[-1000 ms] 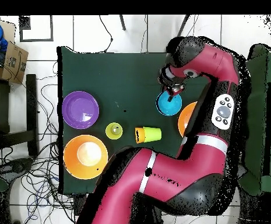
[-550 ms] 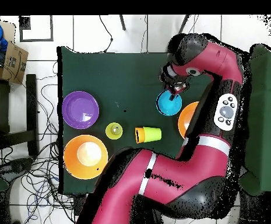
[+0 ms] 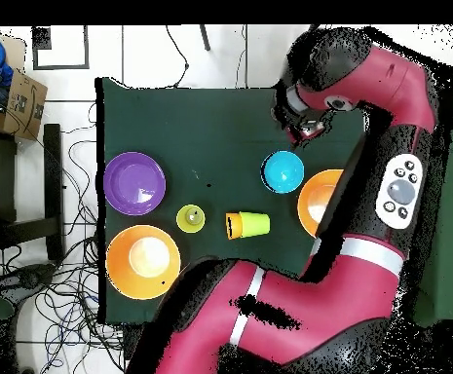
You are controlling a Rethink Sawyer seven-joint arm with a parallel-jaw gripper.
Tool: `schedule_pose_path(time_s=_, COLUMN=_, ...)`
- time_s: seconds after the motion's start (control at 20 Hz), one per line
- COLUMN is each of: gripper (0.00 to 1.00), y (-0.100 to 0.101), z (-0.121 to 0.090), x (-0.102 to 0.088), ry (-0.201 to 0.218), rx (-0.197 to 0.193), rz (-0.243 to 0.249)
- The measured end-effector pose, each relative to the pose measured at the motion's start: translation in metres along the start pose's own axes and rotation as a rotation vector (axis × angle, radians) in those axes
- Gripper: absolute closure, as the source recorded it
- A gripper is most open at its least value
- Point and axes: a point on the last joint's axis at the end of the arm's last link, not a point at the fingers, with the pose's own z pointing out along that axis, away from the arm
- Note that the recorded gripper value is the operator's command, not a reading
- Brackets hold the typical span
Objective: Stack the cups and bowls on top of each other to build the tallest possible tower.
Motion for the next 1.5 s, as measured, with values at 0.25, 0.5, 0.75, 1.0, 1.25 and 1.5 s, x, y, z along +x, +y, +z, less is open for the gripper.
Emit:
schedule_pose_path(time_s=0.25, gripper=0.00, y=-0.002, z=-0.040, x=0.008, ry=-0.041, rx=-0.032, rz=-0.001)
schedule_pose_path(time_s=0.5, gripper=0.00, y=0.002, z=-0.062, x=0.020, ry=-0.069, rx=-0.048, rz=-0.013)
schedule_pose_path(time_s=0.75, gripper=0.00, y=0.012, z=-0.069, x=0.034, ry=-0.075, rx=-0.063, rz=-0.031)
schedule_pose_path(time_s=1.0, gripper=0.00, y=0.018, z=-0.067, x=0.032, ry=-0.097, rx=-0.088, rz=-0.034)
schedule_pose_path(time_s=1.25, gripper=0.00, y=0.027, z=-0.059, x=0.023, ry=-0.138, rx=-0.134, rz=-0.033)
schedule_pose_path(time_s=1.5, gripper=0.00, y=0.035, z=-0.050, x=0.020, ry=-0.153, rx=-0.161, rz=-0.033)
